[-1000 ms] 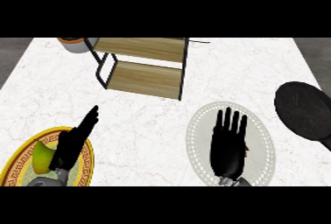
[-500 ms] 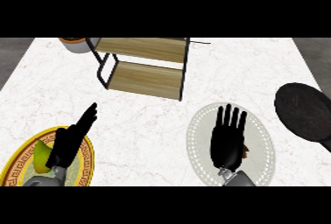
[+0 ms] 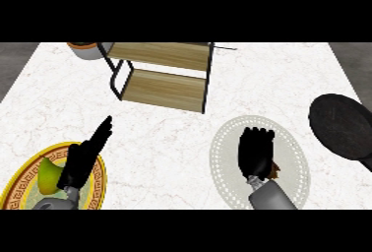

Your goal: Pick the sweet potato from the placemat and place it in the tiered shelf

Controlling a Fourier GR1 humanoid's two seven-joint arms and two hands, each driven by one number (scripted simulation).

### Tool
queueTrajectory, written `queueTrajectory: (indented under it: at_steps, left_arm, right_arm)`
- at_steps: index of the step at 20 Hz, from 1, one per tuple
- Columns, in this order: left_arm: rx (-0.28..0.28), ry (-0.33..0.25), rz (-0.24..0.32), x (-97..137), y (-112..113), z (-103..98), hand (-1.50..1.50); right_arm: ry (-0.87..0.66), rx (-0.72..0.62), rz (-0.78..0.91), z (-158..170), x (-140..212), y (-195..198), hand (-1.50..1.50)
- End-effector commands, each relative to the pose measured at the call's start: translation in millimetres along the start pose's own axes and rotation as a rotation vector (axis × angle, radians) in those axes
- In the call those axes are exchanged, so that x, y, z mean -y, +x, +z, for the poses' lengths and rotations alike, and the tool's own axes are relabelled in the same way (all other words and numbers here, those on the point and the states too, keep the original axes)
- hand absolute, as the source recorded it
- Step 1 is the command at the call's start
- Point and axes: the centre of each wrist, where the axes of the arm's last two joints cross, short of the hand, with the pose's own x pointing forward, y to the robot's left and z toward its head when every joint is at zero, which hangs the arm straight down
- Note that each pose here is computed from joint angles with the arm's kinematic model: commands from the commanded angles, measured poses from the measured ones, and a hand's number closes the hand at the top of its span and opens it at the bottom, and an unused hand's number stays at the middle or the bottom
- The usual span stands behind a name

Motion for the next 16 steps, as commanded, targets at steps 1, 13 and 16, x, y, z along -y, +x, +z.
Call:
queueTrajectory:
  at_steps: [1, 13, 16]
  left_arm:
    - [-0.004, -0.002, -0.001, -1, -11, 6, 0.0]
    - [0.012, 0.017, 0.01, 5, 1, 13, 0.0]
    - [0.017, -0.02, -0.007, 4, 5, 0, 0.0]
  right_arm:
    - [-0.012, 0.082, 0.042, 1, -8, -2, 1.5]
    - [-0.109, 0.019, -0.07, 6, 13, -4, 1.5]
    - [0.126, -0.071, -0.339, 36, 24, 19, 1.5]
